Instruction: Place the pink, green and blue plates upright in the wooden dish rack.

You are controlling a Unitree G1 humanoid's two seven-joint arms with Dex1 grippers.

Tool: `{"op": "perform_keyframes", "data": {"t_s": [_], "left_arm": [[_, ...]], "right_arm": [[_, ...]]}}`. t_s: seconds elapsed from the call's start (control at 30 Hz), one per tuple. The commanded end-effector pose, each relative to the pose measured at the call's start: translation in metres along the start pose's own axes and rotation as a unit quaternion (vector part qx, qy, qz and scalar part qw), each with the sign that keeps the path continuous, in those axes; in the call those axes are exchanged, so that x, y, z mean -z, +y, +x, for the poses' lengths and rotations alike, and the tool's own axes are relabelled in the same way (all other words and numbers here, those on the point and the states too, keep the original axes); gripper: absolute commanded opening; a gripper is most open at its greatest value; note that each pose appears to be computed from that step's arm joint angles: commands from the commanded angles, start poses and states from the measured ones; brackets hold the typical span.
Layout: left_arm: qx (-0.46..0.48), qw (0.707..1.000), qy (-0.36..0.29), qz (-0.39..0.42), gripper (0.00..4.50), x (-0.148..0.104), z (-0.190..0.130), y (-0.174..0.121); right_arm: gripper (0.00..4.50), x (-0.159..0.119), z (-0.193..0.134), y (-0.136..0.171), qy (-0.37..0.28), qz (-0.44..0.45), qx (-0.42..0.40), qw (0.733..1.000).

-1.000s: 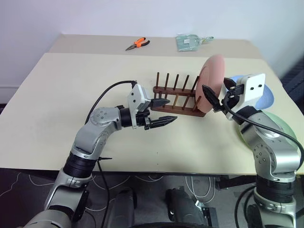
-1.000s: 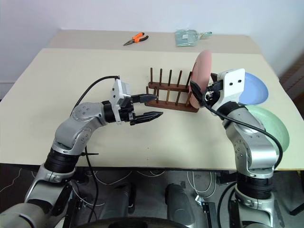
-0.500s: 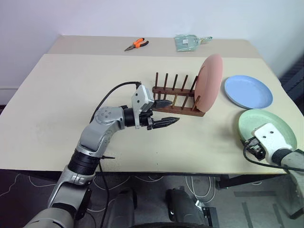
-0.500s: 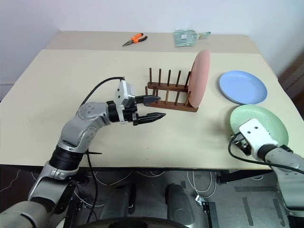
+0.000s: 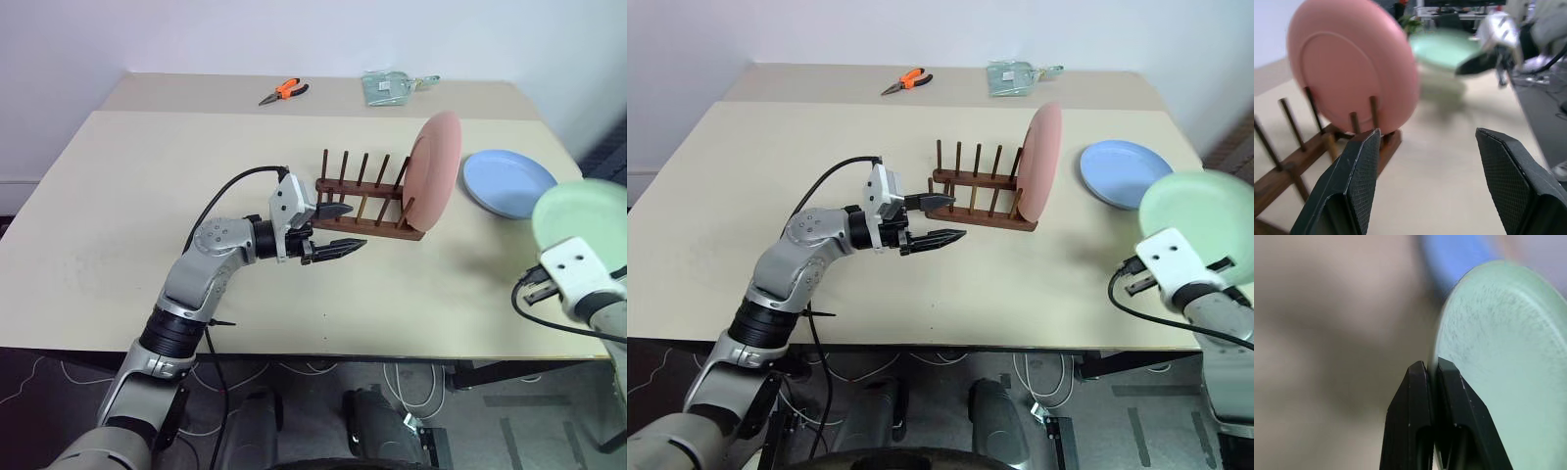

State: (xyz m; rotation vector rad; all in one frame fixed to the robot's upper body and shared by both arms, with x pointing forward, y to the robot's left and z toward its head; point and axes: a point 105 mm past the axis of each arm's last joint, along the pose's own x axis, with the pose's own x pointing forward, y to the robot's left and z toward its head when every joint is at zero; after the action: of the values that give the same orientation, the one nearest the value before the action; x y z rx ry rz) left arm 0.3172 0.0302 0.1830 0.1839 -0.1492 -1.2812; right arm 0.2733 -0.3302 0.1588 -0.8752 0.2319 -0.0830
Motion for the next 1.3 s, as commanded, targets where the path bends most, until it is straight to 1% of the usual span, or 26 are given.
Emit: {"op": "perform_keyframes", "data": {"t_s": [0.03,0.07,0.13,0.17,0.2,0.23,0.27,0.3,0.33,0.37,0.4,0.43,0.47,0.5,0.57,0.63,0.7,0.8,0.87,0.93,1.0,1.23,1.3], "left_arm": [[-0.037,0.999,-0.022,0.026,3.18,-0.01,-0.002,0.013],[-0.047,0.998,-0.023,0.028,3.18,-0.008,-0.002,0.017],[-0.068,0.997,-0.024,0.024,3.18,-0.006,-0.005,0.026],[-0.078,0.996,-0.021,0.024,3.18,-0.003,-0.009,0.03],[-0.086,0.996,-0.018,0.024,3.18,-0.001,-0.013,0.034],[-0.098,0.995,-0.018,0.027,3.18,-0.001,-0.017,0.04],[-0.113,0.993,-0.019,0.026,3.18,-0.001,-0.022,0.046],[-0.125,0.992,-0.021,0.025,3.18,-0.001,-0.025,0.051],[-0.137,0.99,-0.022,0.028,3.18,-0.002,-0.03,0.056],[-0.144,0.989,-0.023,0.035,3.18,-0.003,-0.033,0.059],[-0.155,0.987,-0.018,0.038,3.18,-0.002,-0.037,0.063],[-0.164,0.986,-0.014,0.041,3.18,-0.001,-0.04,0.066],[-0.169,0.985,-0.009,0.042,3.18,0.001,-0.044,0.068],[-0.172,0.984,-0.006,0.043,3.18,0.002,-0.047,0.069],[-0.174,0.984,-0.003,0.044,3.18,0.003,-0.051,0.07],[-0.176,0.983,0.0,0.042,3.18,0.005,-0.057,0.07],[-0.174,0.984,0.004,0.041,3.18,0.006,-0.06,0.068],[-0.168,0.985,0.007,0.033,3.18,0.007,-0.062,0.063],[-0.166,0.986,0.009,0.032,3.18,0.008,-0.062,0.06],[-0.162,0.986,0.013,0.028,3.18,0.011,-0.06,0.057],[-0.159,0.987,0.014,0.024,3.18,0.012,-0.058,0.054],[-0.146,0.989,0.014,0.02,3.18,0.011,-0.053,0.05],[-0.145,0.989,0.014,0.02,3.18,0.011,-0.052,0.049]], "right_arm": [[0.06,-0.062,-0.009,-0.041,-0.112,-0.026,0.122,0.986],[0.06,-0.084,-0.012,-0.046,-0.159,-0.005,0.136,0.978],[0.06,-0.146,-0.027,-0.05,-0.296,0.067,0.121,0.945],[0.06,-0.176,-0.037,-0.048,-0.364,0.136,0.084,0.917],[0.06,-0.199,-0.048,-0.044,-0.416,0.197,0.036,0.887],[0.06,-0.218,-0.058,-0.037,-0.454,0.233,-0.018,0.86],[0.06,-0.233,-0.067,-0.03,-0.481,0.266,-0.068,0.832],[0.06,-0.243,-0.073,-0.026,-0.496,0.295,-0.107,0.809],[0.06,-0.255,-0.082,-0.019,-0.514,0.325,-0.158,0.778],[0.06,-0.261,-0.088,-0.013,-0.521,0.346,-0.196,0.755],[0.06,-0.266,-0.093,-0.007,-0.525,0.377,-0.237,0.726],[0.06,-0.27,-0.096,-0.001,-0.524,0.399,-0.269,0.703],[0.06,-0.272,-0.094,0.009,-0.508,0.425,-0.304,0.684],[0.06,-0.274,-0.092,0.016,-0.496,0.442,-0.323,0.674],[0.06,-0.276,-0.085,0.023,-0.478,0.475,-0.332,0.66],[0.06,-0.276,-0.068,0.033,-0.441,0.537,-0.337,0.635],[0.06,-0.273,-0.056,0.04,-0.416,0.574,-0.337,0.62],[0.06,-0.267,-0.041,0.045,-0.395,0.594,-0.321,0.623],[0.06,-0.261,-0.034,0.047,-0.381,0.608,-0.32,0.619],[0.06,-0.258,-0.027,0.046,-0.369,0.631,-0.32,0.603],[0.06,-0.256,-0.022,0.046,-0.359,0.646,-0.318,0.594],[0.06,-0.247,0.003,0.05,-0.312,0.668,-0.301,0.605],[0.06,-0.243,0.012,0.05,-0.3,0.669,-0.297,0.613]]}}
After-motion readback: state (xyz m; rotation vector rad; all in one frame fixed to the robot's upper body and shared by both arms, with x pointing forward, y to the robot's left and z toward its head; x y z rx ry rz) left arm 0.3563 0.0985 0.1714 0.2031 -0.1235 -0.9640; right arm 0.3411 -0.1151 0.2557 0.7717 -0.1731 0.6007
